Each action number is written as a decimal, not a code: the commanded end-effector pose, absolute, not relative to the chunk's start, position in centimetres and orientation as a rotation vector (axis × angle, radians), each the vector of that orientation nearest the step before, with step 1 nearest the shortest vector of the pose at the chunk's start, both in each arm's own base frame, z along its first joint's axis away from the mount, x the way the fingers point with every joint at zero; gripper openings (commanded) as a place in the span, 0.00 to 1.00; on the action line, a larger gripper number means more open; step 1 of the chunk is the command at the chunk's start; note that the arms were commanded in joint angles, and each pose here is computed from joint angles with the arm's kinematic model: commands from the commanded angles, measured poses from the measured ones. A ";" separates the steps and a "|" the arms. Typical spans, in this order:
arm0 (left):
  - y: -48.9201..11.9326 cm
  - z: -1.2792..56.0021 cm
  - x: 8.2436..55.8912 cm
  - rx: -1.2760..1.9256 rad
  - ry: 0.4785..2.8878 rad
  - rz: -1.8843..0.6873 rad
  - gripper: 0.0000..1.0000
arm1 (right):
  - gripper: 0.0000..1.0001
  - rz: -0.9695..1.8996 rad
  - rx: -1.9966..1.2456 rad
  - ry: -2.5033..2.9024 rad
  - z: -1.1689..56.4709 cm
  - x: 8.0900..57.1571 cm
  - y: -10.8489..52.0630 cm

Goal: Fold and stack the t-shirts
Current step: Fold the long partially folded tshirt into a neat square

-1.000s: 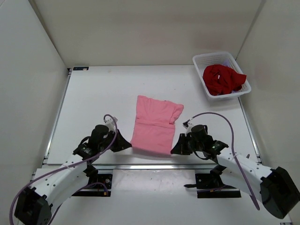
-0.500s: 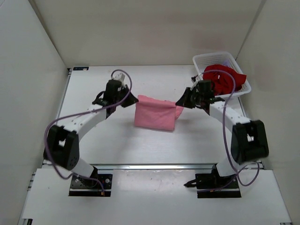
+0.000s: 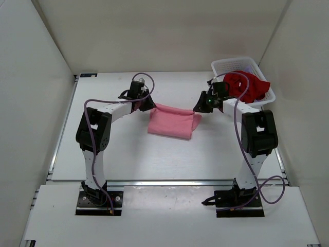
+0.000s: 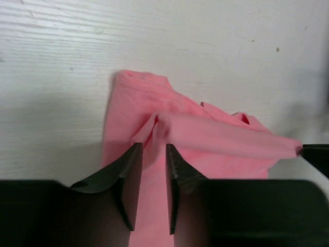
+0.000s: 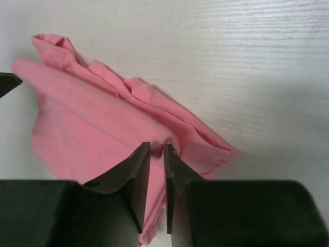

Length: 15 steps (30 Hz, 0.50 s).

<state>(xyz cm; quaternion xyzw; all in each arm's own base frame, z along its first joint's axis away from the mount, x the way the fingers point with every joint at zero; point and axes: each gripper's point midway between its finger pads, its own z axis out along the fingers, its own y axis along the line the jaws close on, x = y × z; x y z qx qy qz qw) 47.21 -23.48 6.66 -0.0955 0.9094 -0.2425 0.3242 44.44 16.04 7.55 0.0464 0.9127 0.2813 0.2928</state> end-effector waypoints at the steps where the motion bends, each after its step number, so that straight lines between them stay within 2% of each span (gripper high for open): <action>1: -22.0 11.2 49.5 -0.288 2.255 -0.683 0.38 | 0.17 0.714 0.106 2.348 10.4 46.7 15.5; 2: -21.5 11.7 49.2 -0.301 2.241 -0.682 0.48 | 0.21 0.712 0.100 2.334 11.2 46.8 15.5; 3: -20.5 11.8 49.0 -0.322 2.228 -0.678 0.52 | 0.29 0.705 0.085 2.325 11.8 46.4 15.6; 6: -18.2 11.3 48.0 -0.365 2.218 -0.666 0.72 | 0.40 0.689 0.096 2.269 13.4 45.2 15.3; 9: -17.9 8.7 45.7 -0.343 2.296 -0.745 0.79 | 0.44 0.751 0.109 2.214 14.0 42.8 15.9; 12: -19.7 6.4 43.1 -0.226 2.379 -0.830 0.90 | 0.43 0.800 0.078 2.188 13.7 40.5 17.1; 15: -22.4 5.3 42.2 -0.099 2.423 -0.905 0.93 | 0.43 0.844 0.047 2.198 13.0 38.4 18.1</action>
